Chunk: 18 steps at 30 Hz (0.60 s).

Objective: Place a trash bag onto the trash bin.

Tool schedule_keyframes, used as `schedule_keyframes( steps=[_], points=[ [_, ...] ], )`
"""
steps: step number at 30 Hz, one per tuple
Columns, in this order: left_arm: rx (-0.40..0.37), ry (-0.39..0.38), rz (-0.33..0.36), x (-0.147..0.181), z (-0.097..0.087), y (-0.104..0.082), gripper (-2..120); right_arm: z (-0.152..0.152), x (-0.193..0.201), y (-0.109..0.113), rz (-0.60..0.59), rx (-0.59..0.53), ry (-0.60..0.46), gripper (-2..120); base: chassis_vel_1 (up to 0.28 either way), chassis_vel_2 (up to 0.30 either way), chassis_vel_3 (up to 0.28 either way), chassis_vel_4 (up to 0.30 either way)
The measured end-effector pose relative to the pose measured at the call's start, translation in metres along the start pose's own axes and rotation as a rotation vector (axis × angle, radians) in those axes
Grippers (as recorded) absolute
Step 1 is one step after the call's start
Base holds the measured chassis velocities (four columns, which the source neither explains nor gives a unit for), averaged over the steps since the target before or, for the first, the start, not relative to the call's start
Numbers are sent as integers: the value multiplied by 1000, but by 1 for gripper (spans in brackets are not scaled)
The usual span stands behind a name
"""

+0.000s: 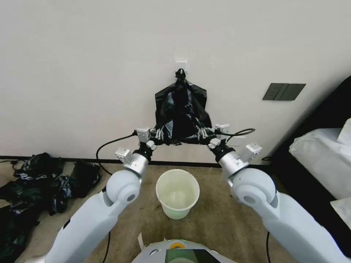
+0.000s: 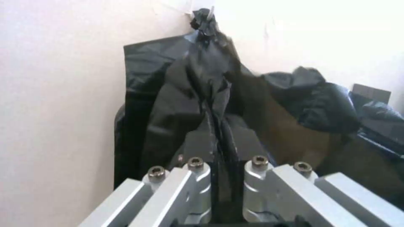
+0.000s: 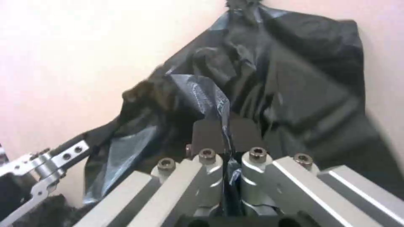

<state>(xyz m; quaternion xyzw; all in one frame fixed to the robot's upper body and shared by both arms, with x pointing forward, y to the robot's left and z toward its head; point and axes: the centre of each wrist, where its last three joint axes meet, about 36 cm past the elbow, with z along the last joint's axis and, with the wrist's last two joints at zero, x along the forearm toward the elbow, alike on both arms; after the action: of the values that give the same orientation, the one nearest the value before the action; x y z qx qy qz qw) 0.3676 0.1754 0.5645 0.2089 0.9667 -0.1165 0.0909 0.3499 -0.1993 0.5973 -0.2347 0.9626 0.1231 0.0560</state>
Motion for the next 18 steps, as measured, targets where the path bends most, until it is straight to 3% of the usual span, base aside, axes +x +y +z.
schedule_keyframes(
  steps=[12,18],
  points=[
    [23,9,-2,22,2,-8,6,10,15,9,17,-53,-25,0,0,0,0,0],
    [35,26,-9,30,18,-13,7,29,21,15,43,-106,-26,0,0,0,0,0]
  ],
)
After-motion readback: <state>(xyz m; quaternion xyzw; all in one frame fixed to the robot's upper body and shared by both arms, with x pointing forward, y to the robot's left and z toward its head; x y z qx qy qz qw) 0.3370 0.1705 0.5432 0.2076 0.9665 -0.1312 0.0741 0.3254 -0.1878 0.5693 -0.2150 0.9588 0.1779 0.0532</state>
